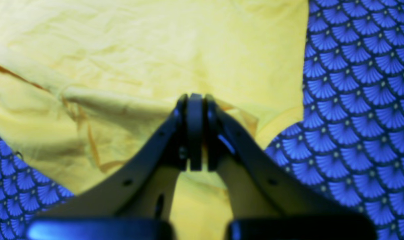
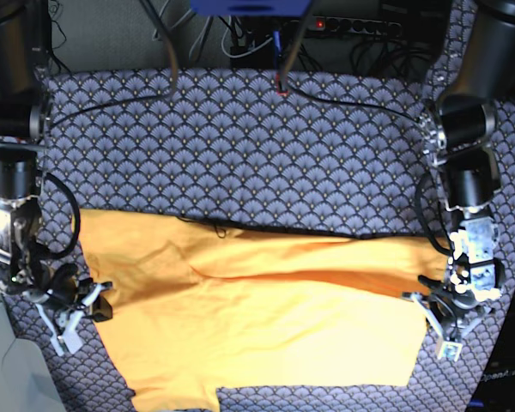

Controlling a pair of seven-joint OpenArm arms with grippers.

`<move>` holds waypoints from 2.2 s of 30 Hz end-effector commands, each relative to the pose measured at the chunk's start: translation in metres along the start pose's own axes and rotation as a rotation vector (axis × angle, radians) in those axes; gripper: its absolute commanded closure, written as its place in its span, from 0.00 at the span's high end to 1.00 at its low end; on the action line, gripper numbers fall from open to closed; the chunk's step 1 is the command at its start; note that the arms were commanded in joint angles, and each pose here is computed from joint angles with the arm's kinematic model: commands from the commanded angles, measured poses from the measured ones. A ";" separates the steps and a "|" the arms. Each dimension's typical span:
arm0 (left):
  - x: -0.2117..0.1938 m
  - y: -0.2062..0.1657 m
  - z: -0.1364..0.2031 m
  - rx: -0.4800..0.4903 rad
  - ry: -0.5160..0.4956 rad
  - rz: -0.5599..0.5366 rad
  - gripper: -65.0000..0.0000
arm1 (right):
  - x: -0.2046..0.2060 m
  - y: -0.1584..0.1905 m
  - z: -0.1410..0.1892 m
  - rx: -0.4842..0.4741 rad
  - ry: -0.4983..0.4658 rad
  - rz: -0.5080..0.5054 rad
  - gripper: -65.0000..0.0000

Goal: Fold the T-shirt properly
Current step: 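Drag the folded edge with both grippers toward the robot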

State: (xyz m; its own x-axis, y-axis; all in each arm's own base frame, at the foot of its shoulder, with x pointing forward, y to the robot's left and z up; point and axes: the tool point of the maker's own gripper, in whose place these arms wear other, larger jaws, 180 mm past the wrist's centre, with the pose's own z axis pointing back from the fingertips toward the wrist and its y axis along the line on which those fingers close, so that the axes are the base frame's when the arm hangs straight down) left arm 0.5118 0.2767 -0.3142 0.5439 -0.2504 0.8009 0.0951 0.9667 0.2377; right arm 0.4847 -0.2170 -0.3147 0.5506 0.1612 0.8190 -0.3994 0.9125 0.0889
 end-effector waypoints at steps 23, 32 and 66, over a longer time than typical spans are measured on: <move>0.013 0.034 -0.002 0.057 -0.090 -0.054 0.00 | 0.016 -0.004 0.003 -0.020 -0.045 0.050 0.00; 0.013 0.055 0.004 0.091 -0.091 -0.065 0.00 | 0.011 0.000 0.000 -0.012 -0.038 0.046 0.00; -0.022 0.019 -0.004 0.031 -0.042 -0.042 0.23 | -0.019 -0.006 0.005 -0.025 0.000 -0.007 0.01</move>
State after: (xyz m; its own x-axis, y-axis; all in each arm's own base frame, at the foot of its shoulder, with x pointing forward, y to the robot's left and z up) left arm 0.4914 0.2935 -0.3563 0.5597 -0.2893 0.7765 0.1186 0.9554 0.2705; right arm 0.4626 -0.2199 -0.3493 0.5974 0.1504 0.7877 -0.3730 0.9216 0.1069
